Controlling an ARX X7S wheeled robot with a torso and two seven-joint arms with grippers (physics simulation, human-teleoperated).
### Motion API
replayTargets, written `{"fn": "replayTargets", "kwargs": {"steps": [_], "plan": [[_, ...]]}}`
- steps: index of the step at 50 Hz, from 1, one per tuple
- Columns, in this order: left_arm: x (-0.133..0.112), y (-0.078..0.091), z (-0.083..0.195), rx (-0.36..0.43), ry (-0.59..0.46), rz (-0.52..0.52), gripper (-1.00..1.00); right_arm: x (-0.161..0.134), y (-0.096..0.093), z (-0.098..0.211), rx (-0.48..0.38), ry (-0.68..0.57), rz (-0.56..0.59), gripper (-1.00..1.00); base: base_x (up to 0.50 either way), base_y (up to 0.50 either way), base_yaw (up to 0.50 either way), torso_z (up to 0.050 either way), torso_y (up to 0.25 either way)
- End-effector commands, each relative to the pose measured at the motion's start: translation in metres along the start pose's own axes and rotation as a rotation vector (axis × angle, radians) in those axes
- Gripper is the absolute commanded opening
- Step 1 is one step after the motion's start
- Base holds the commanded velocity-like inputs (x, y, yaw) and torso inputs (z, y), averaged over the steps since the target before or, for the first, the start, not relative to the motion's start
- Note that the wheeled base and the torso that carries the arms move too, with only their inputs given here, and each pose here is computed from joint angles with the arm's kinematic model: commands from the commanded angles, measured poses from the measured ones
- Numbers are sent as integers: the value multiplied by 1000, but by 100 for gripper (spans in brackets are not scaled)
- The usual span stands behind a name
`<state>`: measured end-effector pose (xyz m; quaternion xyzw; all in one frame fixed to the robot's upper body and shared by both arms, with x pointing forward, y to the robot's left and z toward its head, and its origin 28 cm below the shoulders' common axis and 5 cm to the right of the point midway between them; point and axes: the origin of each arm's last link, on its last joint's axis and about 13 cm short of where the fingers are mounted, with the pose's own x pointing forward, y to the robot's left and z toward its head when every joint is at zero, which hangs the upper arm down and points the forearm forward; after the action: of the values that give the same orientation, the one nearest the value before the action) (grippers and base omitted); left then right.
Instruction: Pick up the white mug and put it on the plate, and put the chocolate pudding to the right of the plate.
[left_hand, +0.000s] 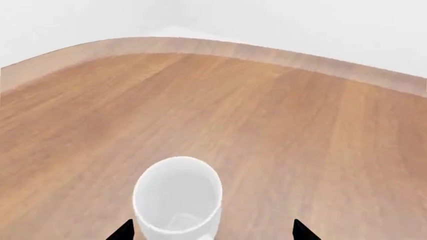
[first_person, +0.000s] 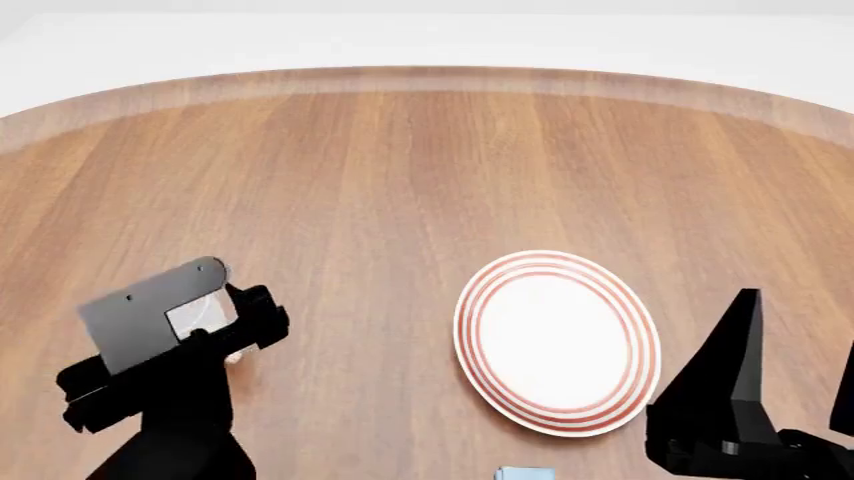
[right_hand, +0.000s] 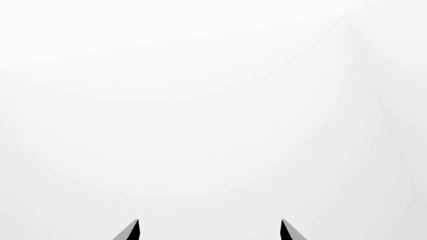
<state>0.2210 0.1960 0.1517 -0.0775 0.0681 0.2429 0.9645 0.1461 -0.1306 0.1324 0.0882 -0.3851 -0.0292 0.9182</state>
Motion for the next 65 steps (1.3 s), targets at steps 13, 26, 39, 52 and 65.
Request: {"fn": "replayTargets", "kwargs": {"steps": [13, 26, 39, 52, 65], "plan": [[19, -33, -5, -1, 187, 181, 100, -1, -1, 1, -19, -7, 17, 100, 0, 0, 0, 0, 0], [35, -32, -24, -63, 279, 284, 100, -1, 0, -1, -18, 1, 22, 100, 0, 0, 0, 0, 0], [46, -35, -33, -105, 328, 304, 100, -2, 1, -1, -15, 2, 28, 100, 0, 0, 0, 0, 0], [47, -40, -30, -170, 347, 271, 100, -2, 1, -2, -13, 5, 33, 100, 0, 0, 0, 0, 0], [47, -46, -21, -205, 334, 205, 100, -3, 1, -2, -12, 7, 31, 100, 0, 0, 0, 0, 0]]}}
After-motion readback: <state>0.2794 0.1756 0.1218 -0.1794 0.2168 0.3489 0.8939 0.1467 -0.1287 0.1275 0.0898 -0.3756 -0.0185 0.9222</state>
